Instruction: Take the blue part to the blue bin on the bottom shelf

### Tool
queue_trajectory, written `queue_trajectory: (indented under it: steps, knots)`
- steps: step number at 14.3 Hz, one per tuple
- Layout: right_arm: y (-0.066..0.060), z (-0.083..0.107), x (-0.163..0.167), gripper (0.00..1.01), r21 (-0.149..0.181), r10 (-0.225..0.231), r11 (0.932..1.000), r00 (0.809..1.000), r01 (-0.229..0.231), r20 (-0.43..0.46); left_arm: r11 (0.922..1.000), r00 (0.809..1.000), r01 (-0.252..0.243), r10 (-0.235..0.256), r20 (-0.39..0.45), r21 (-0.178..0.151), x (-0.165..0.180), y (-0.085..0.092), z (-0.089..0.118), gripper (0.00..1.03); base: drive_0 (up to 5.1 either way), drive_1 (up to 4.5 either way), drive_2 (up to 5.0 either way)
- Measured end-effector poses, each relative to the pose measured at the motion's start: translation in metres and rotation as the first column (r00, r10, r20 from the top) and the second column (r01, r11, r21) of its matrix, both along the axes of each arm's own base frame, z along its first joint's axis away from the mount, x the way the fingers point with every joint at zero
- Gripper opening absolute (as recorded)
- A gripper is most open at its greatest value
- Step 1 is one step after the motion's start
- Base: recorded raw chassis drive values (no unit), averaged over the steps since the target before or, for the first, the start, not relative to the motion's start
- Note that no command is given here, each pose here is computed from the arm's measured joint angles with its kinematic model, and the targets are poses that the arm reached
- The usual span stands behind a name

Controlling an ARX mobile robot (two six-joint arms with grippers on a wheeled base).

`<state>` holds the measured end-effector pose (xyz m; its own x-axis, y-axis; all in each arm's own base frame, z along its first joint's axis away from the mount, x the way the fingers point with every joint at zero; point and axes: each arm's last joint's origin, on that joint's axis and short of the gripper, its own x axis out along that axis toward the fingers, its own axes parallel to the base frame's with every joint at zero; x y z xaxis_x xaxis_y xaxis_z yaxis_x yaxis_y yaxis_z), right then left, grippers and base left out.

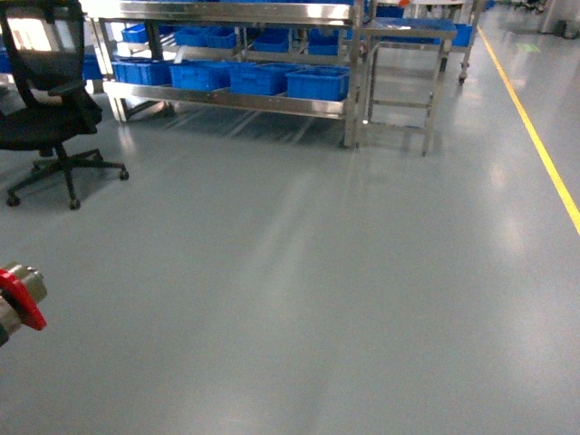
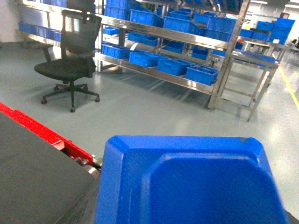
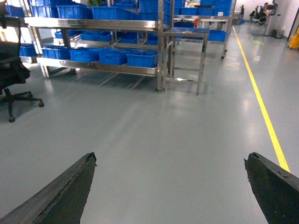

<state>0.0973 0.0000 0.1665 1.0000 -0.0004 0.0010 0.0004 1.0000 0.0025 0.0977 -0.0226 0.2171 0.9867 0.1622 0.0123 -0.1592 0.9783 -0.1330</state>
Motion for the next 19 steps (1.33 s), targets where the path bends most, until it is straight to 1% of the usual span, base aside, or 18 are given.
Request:
queue_trajectory:
  steps: [12, 19]
  knots:
    - [0.0000, 0.0000, 0.0000, 0.98, 0.000, 0.000, 1.0000, 1.000, 0.000, 0.000, 1.0000, 1.000, 0.000, 0.000, 0.000, 0.000, 0.0000, 0.0000, 0.0000, 0.43, -1.6, -1.61, -1.6]
    - [0.0000, 0.0000, 0.0000, 0.98, 0.000, 0.000, 1.0000, 1.000, 0.000, 0.000, 1.0000, 1.000, 0.001, -0.001, 0.000, 0.000, 0.0000, -0.0001, 0.0000, 0.43, -0.1, -0.06, -0.1]
